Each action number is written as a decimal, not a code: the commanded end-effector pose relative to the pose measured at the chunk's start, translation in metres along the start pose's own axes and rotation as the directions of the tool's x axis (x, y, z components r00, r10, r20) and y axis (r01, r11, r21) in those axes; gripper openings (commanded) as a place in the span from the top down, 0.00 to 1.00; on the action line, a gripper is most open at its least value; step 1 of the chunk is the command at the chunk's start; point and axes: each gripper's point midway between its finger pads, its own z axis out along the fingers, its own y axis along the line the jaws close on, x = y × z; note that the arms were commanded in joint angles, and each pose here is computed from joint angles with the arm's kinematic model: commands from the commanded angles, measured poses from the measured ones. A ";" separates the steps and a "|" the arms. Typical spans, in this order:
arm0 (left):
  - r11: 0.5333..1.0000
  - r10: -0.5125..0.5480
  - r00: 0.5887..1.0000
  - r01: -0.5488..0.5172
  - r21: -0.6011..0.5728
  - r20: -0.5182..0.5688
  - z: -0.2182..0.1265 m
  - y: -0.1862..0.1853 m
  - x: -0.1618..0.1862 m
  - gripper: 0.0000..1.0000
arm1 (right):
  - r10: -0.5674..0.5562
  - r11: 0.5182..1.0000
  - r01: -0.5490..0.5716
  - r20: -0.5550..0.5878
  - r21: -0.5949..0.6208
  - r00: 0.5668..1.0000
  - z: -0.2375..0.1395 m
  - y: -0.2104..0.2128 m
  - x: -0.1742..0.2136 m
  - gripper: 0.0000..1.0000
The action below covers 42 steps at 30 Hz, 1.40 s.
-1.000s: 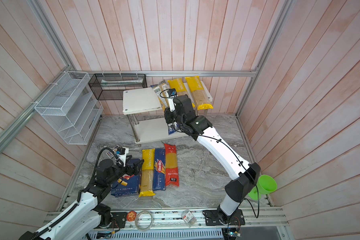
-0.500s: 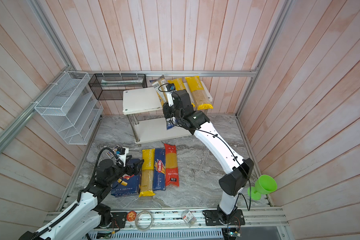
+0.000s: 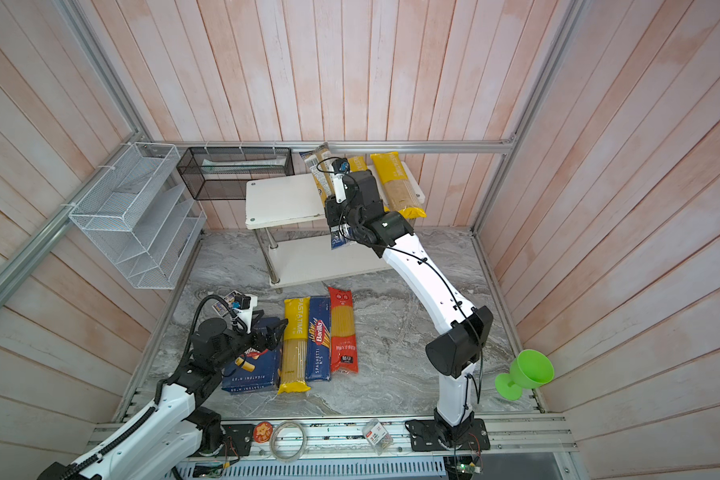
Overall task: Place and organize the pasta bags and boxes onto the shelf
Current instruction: 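Raise the held white-labelled bag up to the top shelf beside the yellow bags, then lay the white-labelled bag flat on the top shelf and open the right gripper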
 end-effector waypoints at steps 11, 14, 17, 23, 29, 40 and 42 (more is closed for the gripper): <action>1.000 0.019 1.000 -0.019 -0.004 0.025 -0.001 -0.001 -0.011 0.00 | 0.044 0.999 -0.041 0.153 -0.020 0.987 0.001 -0.003 -0.054 0.82; 1.000 0.019 1.000 -0.019 -0.003 0.024 -0.001 -0.001 -0.011 0.00 | 0.053 0.998 -0.051 0.150 -0.023 0.987 0.005 -0.005 -0.053 0.79; 1.000 0.020 1.000 -0.020 -0.002 0.024 -0.001 -0.002 -0.010 0.00 | 0.058 0.998 -0.055 0.154 -0.019 0.986 0.008 -0.008 -0.053 0.78; 1.000 0.020 0.999 -0.020 -0.003 0.025 -0.001 -0.001 -0.011 0.00 | 0.075 0.997 -0.073 0.149 -0.024 0.986 0.014 -0.013 -0.050 0.71; 1.000 0.020 1.000 -0.020 0.000 0.023 -0.001 -0.002 -0.010 0.00 | 0.081 0.997 -0.079 0.144 -0.020 0.986 0.020 -0.016 -0.047 0.68; 1.000 0.022 0.999 -0.022 0.001 0.027 -0.001 -0.002 -0.011 0.00 | 0.064 0.998 -0.059 0.159 -0.036 0.985 0.009 -0.013 -0.059 0.53; 1.000 0.021 0.999 -0.021 0.001 0.025 -0.001 -0.002 -0.011 0.01 | 0.059 0.998 -0.054 0.162 -0.037 0.985 0.004 -0.012 -0.062 0.52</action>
